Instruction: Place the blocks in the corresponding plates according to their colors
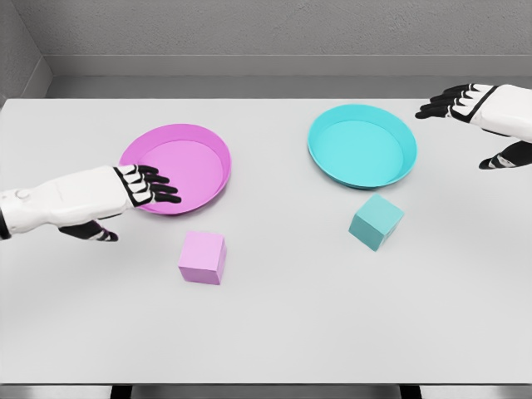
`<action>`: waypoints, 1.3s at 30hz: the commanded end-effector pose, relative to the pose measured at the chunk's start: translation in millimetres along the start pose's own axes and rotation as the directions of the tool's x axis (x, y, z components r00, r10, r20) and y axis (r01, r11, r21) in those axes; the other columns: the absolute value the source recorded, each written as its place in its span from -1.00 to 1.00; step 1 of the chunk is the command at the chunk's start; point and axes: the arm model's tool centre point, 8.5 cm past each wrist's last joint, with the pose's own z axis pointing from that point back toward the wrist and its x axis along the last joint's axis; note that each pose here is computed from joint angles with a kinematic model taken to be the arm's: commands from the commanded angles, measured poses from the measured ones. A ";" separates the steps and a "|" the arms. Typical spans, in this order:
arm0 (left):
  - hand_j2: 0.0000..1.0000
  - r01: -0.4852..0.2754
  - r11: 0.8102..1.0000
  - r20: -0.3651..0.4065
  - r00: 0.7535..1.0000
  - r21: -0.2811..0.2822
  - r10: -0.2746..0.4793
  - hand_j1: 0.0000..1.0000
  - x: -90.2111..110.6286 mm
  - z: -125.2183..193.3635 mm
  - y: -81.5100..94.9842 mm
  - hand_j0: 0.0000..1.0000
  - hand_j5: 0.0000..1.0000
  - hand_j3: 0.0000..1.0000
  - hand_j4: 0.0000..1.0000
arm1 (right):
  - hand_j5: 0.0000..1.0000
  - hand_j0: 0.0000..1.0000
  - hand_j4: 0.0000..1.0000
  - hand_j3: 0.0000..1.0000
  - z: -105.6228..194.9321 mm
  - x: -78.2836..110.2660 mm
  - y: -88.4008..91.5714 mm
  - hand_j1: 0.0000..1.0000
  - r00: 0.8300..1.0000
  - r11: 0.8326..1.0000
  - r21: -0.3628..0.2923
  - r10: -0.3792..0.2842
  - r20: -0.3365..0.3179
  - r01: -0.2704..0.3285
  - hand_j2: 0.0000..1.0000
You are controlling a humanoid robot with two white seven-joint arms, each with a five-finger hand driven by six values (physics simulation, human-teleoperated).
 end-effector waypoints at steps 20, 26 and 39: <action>1.00 0.054 0.991 0.067 0.997 -0.119 -0.046 1.00 6.3 -23.2 3.4 1.00 1.00 1.00 1.00 | 1.00 1.00 1.00 1.00 -38.2 54.1 42.6 1.00 0.988 0.996 0.079 0.018 0.154 -0.031 1.00; 1.00 0.111 0.987 0.095 0.991 -0.116 -0.100 1.00 6.9 -33.7 23.5 1.00 1.00 1.00 1.00 | 1.00 1.00 1.00 1.00 -48.6 59.0 54.0 1.00 0.986 0.993 0.104 0.032 0.164 -0.049 1.00; 0.98 0.150 0.975 0.249 0.963 -0.162 -0.107 0.98 39.9 -93.8 19.3 0.98 0.98 0.98 0.98 | 1.00 1.00 1.00 1.00 -77.1 75.5 81.6 1.00 0.978 0.988 0.141 0.032 0.207 -0.062 1.00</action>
